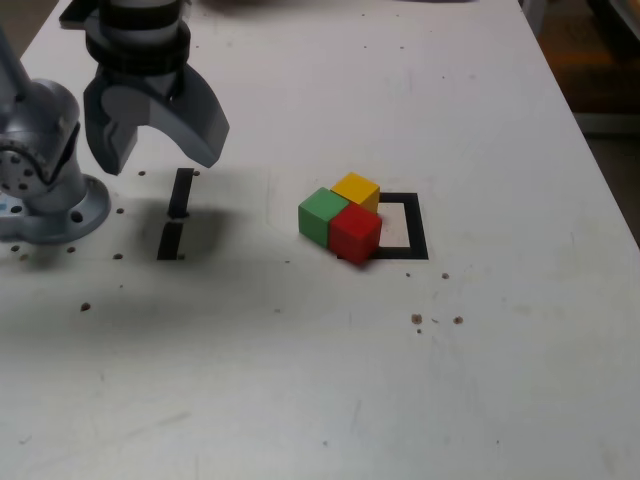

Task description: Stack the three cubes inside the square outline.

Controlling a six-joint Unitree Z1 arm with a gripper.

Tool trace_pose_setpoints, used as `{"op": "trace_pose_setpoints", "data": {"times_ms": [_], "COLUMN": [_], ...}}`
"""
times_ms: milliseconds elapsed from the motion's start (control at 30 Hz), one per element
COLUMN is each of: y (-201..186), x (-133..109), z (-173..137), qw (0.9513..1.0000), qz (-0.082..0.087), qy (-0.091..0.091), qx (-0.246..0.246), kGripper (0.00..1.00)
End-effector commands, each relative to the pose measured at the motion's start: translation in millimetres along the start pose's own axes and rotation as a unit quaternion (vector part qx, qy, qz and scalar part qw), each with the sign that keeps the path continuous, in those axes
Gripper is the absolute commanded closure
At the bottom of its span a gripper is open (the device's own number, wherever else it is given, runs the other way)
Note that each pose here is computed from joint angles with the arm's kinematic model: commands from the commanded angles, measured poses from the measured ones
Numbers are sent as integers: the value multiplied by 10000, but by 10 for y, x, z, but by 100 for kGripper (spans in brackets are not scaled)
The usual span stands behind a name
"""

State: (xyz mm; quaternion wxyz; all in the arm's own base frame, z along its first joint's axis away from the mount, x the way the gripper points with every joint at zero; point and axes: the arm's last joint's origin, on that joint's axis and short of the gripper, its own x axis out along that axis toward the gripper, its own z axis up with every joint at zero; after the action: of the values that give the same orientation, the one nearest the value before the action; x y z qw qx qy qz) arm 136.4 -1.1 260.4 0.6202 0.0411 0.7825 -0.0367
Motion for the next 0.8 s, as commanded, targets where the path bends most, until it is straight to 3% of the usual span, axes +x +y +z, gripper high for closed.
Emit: {"op": "trace_pose_setpoints", "data": {"times_ms": [0,267,433,600,633,767], "y": [-3,-18,-24,-65,-90,-162], "x": [17,136,68,-137,-221,-397], "z": [0,-35,-2,146,222,441], "qw": [10000,9999,9997,9984,9975,9950], "qz": [1,-96,-67,-53,-59,-140], "qy": [-4,-92,-241,-560,-701,-976], "qx": [14,14,20,-45,-82,-163], "kGripper": [3,3,3,3,3,3]}}
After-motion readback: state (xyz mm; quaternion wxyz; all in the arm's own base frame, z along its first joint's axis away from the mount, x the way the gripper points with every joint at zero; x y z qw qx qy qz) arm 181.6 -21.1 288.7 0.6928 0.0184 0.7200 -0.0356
